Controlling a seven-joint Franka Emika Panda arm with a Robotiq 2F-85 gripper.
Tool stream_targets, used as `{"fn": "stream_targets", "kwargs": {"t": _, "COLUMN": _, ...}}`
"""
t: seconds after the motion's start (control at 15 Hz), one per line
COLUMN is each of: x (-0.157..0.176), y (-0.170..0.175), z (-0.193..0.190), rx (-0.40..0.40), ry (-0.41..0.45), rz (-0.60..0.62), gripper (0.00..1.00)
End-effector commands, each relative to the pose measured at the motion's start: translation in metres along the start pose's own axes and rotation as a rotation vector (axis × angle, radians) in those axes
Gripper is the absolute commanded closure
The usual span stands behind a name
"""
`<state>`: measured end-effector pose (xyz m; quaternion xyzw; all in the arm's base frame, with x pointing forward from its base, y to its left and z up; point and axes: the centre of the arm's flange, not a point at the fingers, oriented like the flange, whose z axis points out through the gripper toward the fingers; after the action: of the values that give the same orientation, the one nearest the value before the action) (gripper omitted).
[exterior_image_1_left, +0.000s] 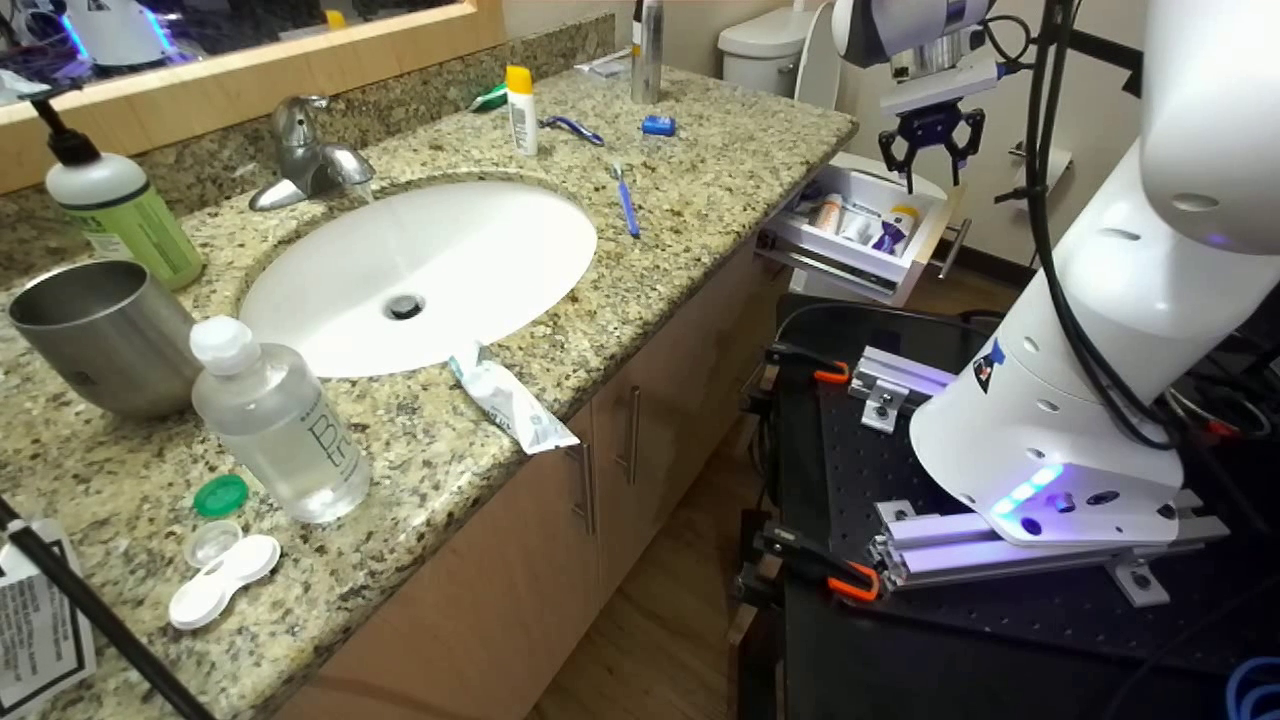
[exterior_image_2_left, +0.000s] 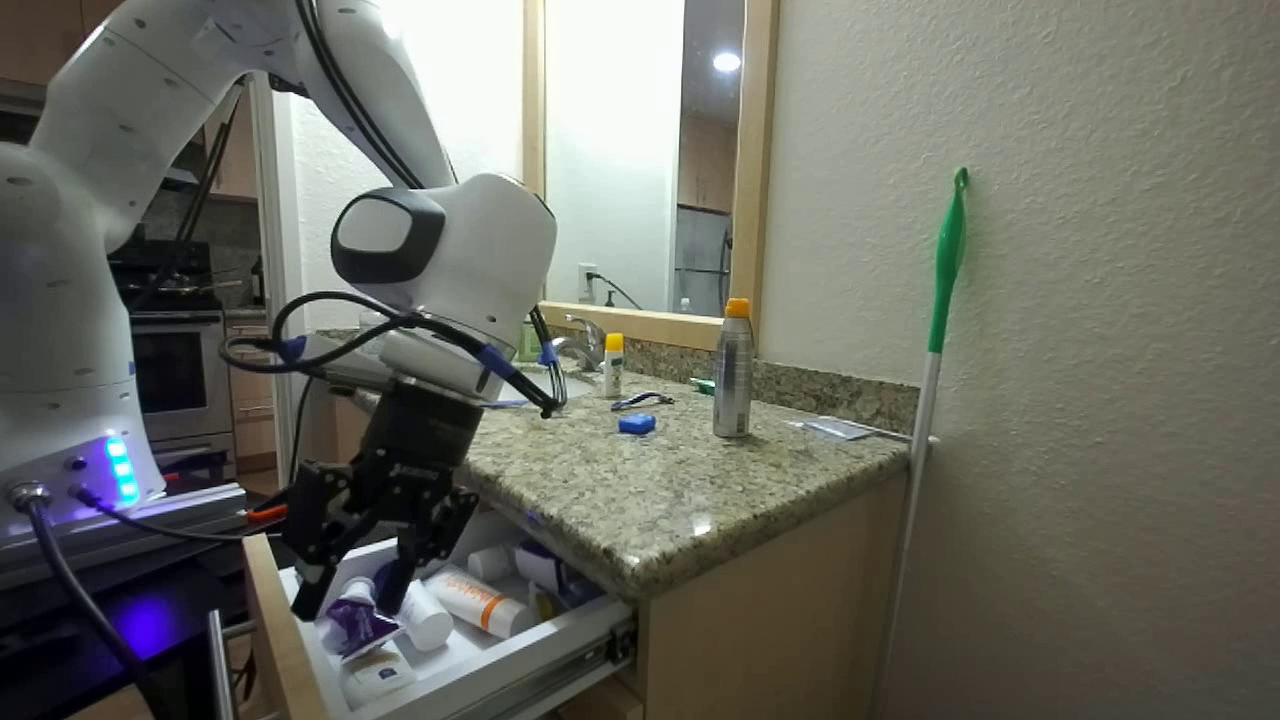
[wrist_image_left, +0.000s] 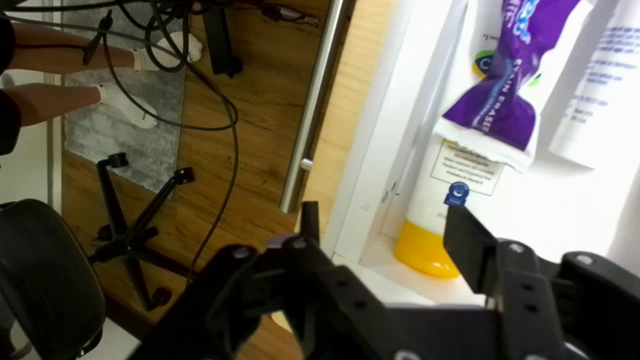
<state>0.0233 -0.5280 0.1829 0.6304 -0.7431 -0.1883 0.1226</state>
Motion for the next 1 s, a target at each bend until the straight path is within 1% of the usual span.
{"fn": "stream_targets", "kwargs": {"t": 0.0, "x": -0.001, "y": -0.002, "z": -0.004, "rx": 0.034, "ry": -0.046, "rz": 0.017, "gripper": 0.05}}
{"fn": "stream_targets", "kwargs": {"t": 0.07, "x": -0.002, "y": -0.002, "z": -0.002, "rx": 0.013, "ry": -0.019, "rz": 0.010, "gripper": 0.22}}
{"fn": "stream_targets", "kwargs": {"t": 0.2, "x": -0.002, "y": -0.002, "z": -0.002, "rx": 0.014, "ry": -0.023, "rz": 0.013, "gripper": 0.07}}
{"fn": "stream_targets", "kwargs": {"t": 0.33, "x": -0.002, "y": -0.002, "z": -0.001, "rx": 0.014, "ry": -0.024, "rz": 0.014, "gripper": 0.01}}
{"fn": "stream_targets", "kwargs": {"t": 0.53, "x": 0.014, "y": -0.030, "z": 0.008, "rx": 0.016, "ry": -0.026, "rz": 0.099, "gripper": 0.00}}
{"fn": "stream_targets", "kwargs": {"t": 0.73, "x": 0.017, "y": -0.053, "z": 0.014, "rx": 0.008, "ry": -0.023, "rz": 0.137, "gripper": 0.00}}
{"fn": "stream_targets", "kwargs": {"t": 0.8, "x": 0.017, "y": -0.058, "z": 0.016, "rx": 0.000, "ry": -0.015, "rz": 0.150, "gripper": 0.00}}
{"fn": "stream_targets", "kwargs": {"t": 0.87, "x": 0.016, "y": -0.059, "z": 0.016, "rx": -0.011, "ry": -0.021, "rz": 0.139, "gripper": 0.00}}
{"fn": "stream_targets", "kwargs": {"t": 0.93, "x": 0.006, "y": -0.053, "z": 0.010, "rx": -0.001, "ry": -0.013, "rz": 0.127, "gripper": 0.00}}
